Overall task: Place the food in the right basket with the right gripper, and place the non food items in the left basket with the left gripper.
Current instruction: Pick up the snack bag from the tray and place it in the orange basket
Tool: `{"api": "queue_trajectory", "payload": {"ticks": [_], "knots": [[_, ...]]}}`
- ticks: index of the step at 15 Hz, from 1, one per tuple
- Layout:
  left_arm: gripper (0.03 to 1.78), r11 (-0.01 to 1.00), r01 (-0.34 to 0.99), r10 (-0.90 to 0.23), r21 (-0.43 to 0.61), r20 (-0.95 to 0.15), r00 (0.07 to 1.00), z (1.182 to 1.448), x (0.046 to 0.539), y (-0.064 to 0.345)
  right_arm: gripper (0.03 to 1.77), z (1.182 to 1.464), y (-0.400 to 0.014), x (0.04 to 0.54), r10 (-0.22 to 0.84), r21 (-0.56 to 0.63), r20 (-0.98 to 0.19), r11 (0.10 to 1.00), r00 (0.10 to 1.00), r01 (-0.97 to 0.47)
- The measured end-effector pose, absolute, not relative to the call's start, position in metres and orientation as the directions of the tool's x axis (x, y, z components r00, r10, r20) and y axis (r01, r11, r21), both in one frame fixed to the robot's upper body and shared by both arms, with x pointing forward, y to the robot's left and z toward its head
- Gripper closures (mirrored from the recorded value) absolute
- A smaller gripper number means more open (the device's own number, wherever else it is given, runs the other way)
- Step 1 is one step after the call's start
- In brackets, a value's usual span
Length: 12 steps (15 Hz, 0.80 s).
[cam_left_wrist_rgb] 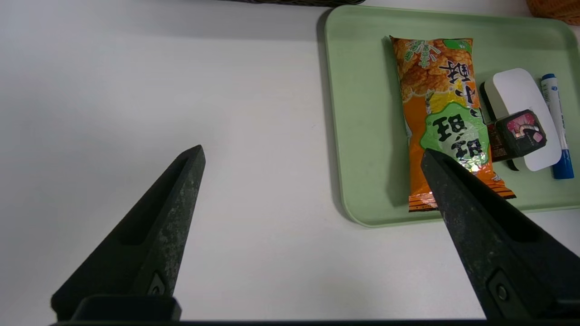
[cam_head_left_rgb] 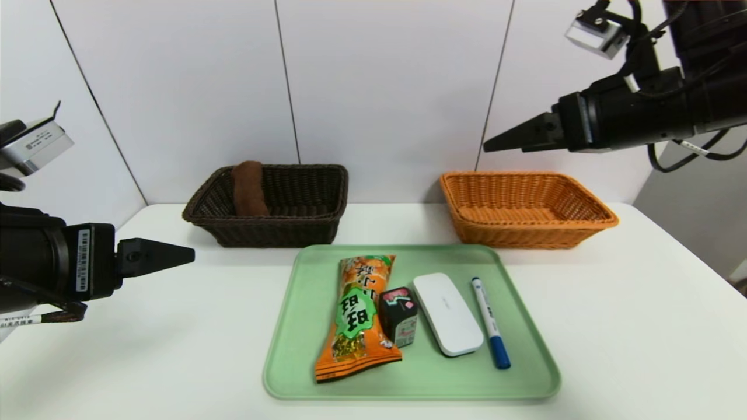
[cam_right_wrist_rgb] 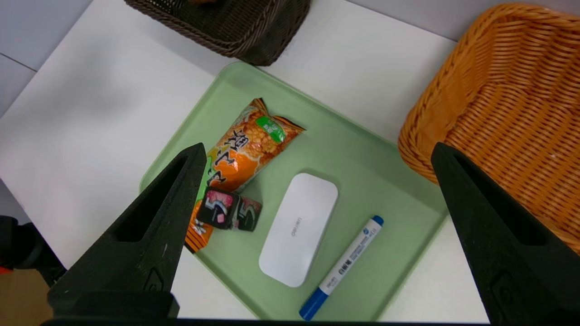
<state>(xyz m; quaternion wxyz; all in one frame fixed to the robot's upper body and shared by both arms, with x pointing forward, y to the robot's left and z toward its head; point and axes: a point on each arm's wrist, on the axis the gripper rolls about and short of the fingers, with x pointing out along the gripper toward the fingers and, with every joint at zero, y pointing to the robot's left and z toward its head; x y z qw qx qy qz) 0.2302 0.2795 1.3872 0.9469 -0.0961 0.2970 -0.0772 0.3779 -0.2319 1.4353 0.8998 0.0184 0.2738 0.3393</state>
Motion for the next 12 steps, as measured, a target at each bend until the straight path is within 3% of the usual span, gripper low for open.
{"api": "queue_trajectory", "payload": {"ticks": [8,12], "knots": [[0.12,0.973,0.079,-0.194,-0.218,-0.578,0.793,1.377,0.231,0.279,0.09,1.396,-0.135,0.392,0.468,0.169,-0.605,0.866,0.644,-0.471],[0.12,0.975,0.075,-0.189,-0.211,-0.597,0.780,1.371,0.231,0.279,0.09,1.378,-0.100,0.384,0.482,0.212,-0.641,0.859,0.597,-0.466]]}}
